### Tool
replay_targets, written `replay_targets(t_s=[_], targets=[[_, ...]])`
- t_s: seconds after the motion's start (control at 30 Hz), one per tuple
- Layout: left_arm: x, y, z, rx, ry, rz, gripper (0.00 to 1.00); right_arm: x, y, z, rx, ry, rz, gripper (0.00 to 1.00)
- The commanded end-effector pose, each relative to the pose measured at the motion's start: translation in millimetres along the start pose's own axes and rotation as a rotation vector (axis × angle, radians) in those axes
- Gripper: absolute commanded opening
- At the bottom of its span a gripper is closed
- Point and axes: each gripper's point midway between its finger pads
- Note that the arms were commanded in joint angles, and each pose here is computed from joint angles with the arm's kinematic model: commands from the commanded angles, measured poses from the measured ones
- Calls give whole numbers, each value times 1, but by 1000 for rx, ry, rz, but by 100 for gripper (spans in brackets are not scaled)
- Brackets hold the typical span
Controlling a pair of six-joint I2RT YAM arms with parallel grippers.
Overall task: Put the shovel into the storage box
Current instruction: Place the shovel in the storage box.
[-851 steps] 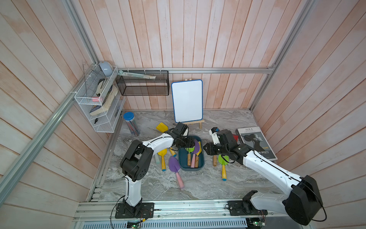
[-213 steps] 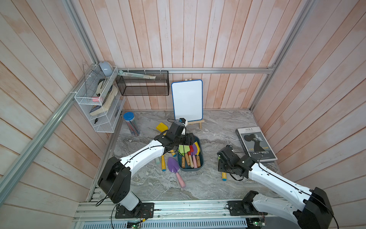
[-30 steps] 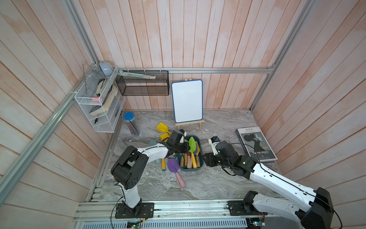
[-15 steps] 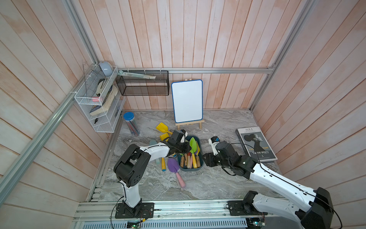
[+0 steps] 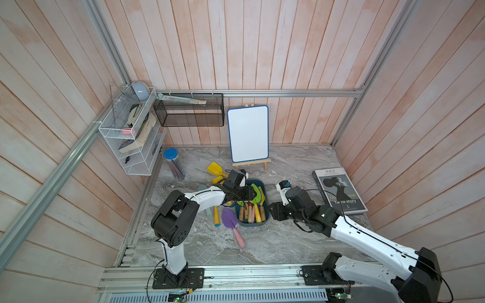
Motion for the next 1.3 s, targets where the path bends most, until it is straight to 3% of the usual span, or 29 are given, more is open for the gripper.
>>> replay_targets(t_s=[0.0, 0.4, 0.77, 1.03, 1.27], targets=[[-6, -8, 11, 34, -29, 26, 61, 2, 0, -2, -5, 1, -5, 57], [-30, -7, 37, 57, -148, 215, 67, 9, -9, -7, 16, 27, -57, 57], [-93, -26, 45, -6, -265, 217, 68, 11, -11, -7, 19, 36, -78, 57], [-128, -12, 1, -156, -222, 209, 68, 13, -10, -4, 8, 37, -77, 57], [-137, 1, -66, -273, -64, 195, 68, 14, -19, 0, 20, 43, -101, 57]])
Point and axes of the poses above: each gripper's point midway between its finger pads, its own x axis out along the fingers, its own y axis along the line the jaws close on, z = x × y, and after that the axes turned 11 degrees about -x, right-handed
